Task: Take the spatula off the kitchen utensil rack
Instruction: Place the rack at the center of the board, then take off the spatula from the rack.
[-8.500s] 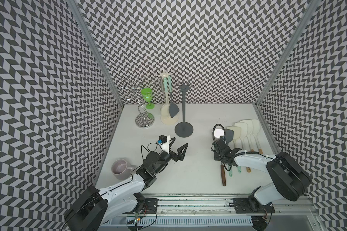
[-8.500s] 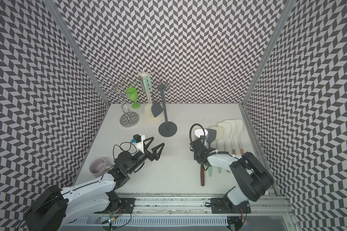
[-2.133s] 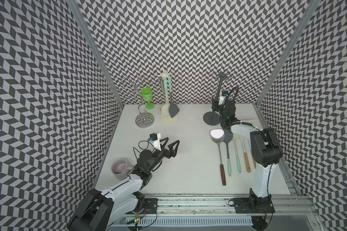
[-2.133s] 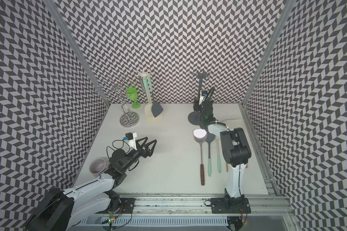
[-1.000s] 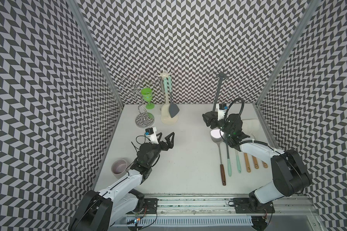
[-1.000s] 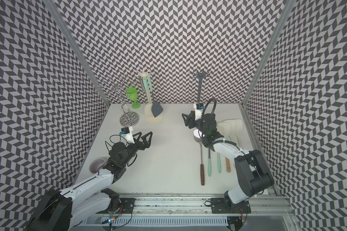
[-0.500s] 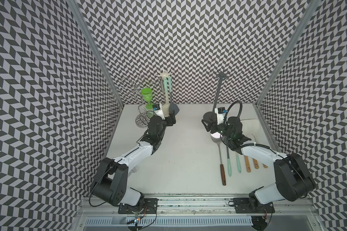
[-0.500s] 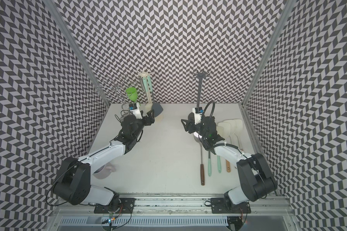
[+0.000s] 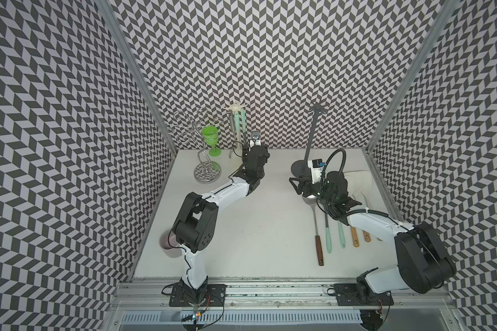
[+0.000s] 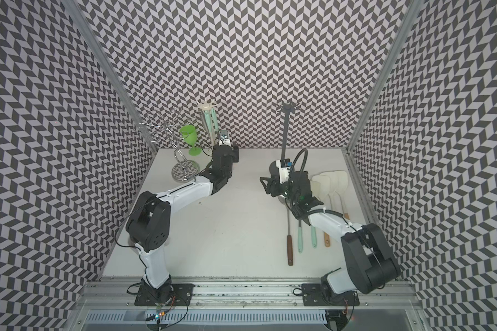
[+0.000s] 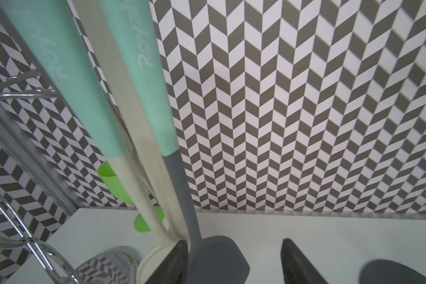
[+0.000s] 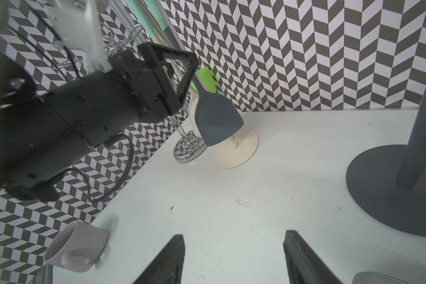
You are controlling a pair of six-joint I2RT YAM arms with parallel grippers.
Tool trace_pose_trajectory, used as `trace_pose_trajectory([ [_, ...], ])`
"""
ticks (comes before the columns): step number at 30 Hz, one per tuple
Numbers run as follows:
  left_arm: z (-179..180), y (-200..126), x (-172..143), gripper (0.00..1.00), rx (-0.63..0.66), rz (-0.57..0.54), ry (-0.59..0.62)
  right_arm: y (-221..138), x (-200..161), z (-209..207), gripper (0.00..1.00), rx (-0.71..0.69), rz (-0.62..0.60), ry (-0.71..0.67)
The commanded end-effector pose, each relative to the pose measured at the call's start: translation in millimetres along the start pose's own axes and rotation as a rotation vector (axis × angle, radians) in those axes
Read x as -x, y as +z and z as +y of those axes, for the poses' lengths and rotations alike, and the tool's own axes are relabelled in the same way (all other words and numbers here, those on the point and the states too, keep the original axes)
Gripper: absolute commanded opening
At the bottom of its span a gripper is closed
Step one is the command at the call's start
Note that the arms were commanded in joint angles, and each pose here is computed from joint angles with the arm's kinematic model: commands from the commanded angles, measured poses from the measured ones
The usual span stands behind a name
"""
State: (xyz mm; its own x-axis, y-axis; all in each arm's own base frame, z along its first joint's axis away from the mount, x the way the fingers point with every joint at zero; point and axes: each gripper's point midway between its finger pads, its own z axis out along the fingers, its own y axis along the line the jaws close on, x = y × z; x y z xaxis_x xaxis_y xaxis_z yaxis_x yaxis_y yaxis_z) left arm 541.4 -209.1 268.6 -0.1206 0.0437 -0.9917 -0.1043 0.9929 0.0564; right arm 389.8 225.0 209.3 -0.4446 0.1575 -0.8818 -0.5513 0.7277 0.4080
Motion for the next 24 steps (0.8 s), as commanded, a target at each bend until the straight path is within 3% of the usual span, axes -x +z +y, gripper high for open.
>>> trace_pose_trajectory([
  [1,15,12,13,0.62,0.099,-0.024,0.038,-2,17,11,0.64,0.030,-0.041,-0.015],
  [12,14,47,15,0.58,0.158,-0.057,0.076,-2,19,9,0.64,0.016,-0.037,-0.027],
  [24,25,16,24,0.61,0.121,-0.199,0.026,2,14,5,0.64,0.012,-0.026,-0.025],
])
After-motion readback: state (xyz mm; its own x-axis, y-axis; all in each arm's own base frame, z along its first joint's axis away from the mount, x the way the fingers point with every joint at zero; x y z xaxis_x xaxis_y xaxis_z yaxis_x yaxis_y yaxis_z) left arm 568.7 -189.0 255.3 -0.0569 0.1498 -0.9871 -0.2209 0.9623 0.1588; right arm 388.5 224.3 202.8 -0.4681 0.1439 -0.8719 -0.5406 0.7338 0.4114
